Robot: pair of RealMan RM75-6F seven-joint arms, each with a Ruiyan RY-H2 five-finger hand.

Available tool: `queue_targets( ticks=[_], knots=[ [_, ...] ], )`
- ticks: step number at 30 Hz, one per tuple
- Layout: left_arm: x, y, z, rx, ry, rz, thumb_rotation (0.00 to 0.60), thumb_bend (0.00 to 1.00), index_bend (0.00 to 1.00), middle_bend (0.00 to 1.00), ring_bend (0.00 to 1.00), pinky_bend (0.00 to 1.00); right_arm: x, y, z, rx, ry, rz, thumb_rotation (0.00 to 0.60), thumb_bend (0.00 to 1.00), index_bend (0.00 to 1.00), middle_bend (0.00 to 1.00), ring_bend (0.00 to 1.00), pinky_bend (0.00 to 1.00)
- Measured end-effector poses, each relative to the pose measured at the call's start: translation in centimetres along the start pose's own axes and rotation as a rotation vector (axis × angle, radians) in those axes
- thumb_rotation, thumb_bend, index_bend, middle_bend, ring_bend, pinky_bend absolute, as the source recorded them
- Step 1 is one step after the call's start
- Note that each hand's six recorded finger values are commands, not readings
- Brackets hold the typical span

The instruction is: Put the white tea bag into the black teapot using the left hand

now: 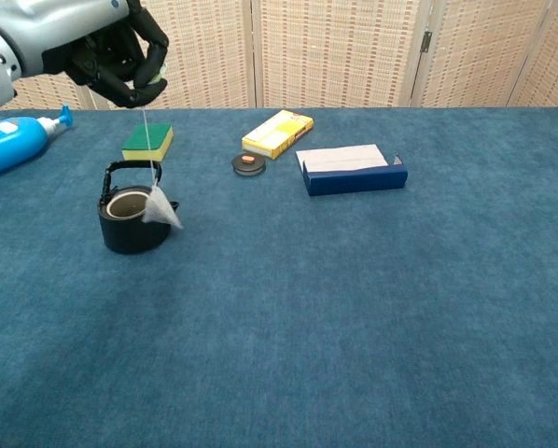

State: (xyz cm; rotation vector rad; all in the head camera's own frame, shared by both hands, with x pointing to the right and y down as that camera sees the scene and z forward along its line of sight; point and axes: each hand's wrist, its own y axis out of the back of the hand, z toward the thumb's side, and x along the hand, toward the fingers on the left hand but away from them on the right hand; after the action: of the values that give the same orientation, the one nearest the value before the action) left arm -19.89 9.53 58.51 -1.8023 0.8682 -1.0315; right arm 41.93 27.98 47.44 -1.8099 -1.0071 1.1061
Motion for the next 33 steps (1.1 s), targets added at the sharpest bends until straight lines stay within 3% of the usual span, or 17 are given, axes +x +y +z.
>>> queue_targets(
  ticks=[17, 33],
  knots=[
    [3.6, -0.2, -2.8, -0.024, 0.003, -0.049, 0.600, 0.64, 0.69, 1.00, 1.00, 1.00, -1.5, -1.2, -0.2, 0.028, -0.039, 0.032, 0.600, 0.31, 0.00, 0.00, 0.00, 0.00],
    [4.2, -1.2, -6.2, -0.075, 0.026, -0.096, 0.600, 0.64, 0.69, 1.00, 1.00, 1.00, -2.4, -2.5, 0.1, 0.039, -0.044, 0.084, 0.600, 0.31, 0.00, 0.00, 0.00, 0.00]
  ],
)
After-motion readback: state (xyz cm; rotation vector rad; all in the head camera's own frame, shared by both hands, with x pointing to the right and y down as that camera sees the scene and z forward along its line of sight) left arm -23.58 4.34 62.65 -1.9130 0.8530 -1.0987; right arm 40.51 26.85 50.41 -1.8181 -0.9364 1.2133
